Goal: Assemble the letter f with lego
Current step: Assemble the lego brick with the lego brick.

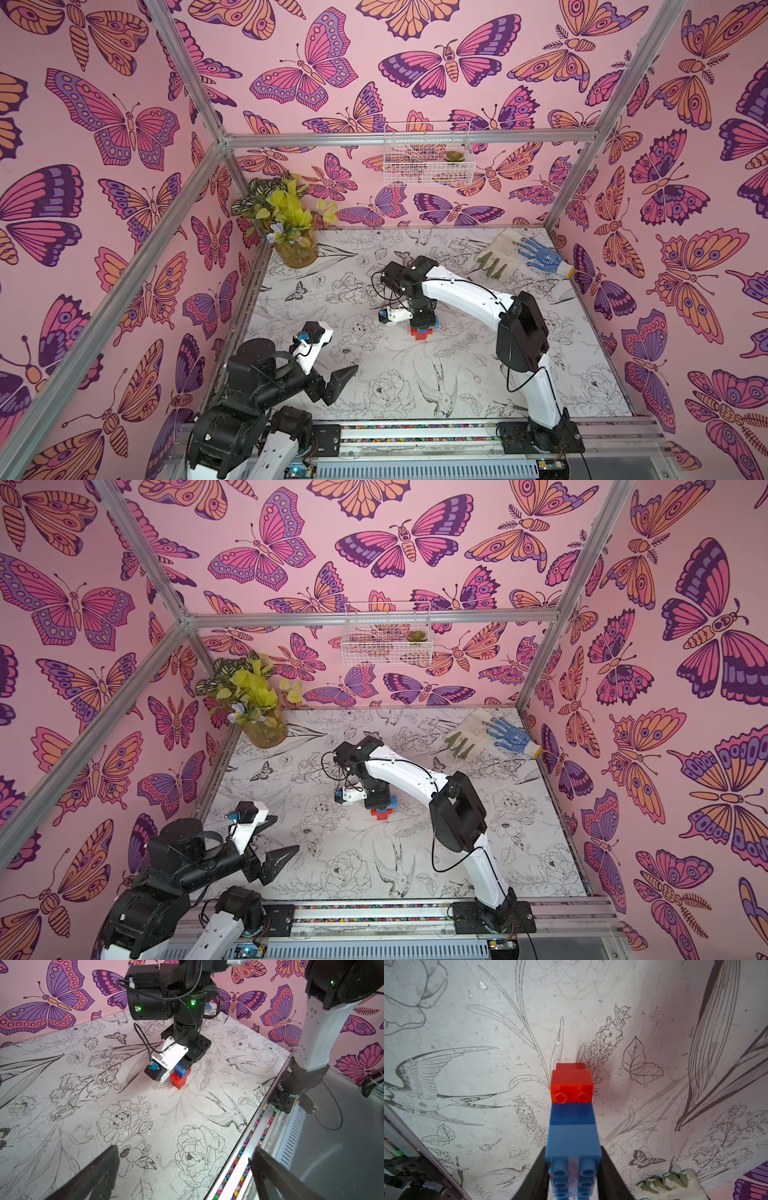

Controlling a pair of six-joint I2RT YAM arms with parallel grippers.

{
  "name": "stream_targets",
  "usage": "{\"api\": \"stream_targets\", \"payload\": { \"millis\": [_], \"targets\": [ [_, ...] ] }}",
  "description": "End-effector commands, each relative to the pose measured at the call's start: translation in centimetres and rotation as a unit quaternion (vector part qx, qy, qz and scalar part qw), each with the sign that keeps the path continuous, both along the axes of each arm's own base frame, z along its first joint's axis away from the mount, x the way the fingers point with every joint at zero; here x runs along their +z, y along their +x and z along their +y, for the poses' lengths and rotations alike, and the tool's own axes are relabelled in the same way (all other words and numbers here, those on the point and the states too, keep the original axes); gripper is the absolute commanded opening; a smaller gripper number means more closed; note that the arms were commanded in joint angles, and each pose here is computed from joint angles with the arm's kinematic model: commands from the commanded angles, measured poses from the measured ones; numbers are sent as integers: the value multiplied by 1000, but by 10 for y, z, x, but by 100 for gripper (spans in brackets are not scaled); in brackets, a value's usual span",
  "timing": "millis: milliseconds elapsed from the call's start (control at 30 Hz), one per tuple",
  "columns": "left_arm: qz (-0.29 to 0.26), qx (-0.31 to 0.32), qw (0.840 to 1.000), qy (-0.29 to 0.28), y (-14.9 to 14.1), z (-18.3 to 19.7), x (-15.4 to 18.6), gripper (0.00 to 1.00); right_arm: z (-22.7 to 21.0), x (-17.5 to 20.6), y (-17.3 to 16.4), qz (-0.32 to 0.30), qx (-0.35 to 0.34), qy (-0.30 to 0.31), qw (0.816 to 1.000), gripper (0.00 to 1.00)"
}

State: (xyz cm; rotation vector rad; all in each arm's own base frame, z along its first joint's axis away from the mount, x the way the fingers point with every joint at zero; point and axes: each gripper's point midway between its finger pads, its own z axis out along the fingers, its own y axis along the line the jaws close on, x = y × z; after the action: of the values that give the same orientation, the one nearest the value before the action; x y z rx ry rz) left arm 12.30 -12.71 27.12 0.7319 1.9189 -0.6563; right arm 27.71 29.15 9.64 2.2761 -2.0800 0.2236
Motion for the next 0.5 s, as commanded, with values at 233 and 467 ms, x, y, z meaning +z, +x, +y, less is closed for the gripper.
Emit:
{"api": "stream_targets", "payload": {
  "millis": [233,467],
  "targets": [
    [0,-8,1000,4,-4,-1,0,100,1,-26,-12,35,-4,-9,999,25],
    [0,-9,1000,3,-4,-1,0,100,4,-14,-11,26,-10,6,1000,31]
  ]
}}
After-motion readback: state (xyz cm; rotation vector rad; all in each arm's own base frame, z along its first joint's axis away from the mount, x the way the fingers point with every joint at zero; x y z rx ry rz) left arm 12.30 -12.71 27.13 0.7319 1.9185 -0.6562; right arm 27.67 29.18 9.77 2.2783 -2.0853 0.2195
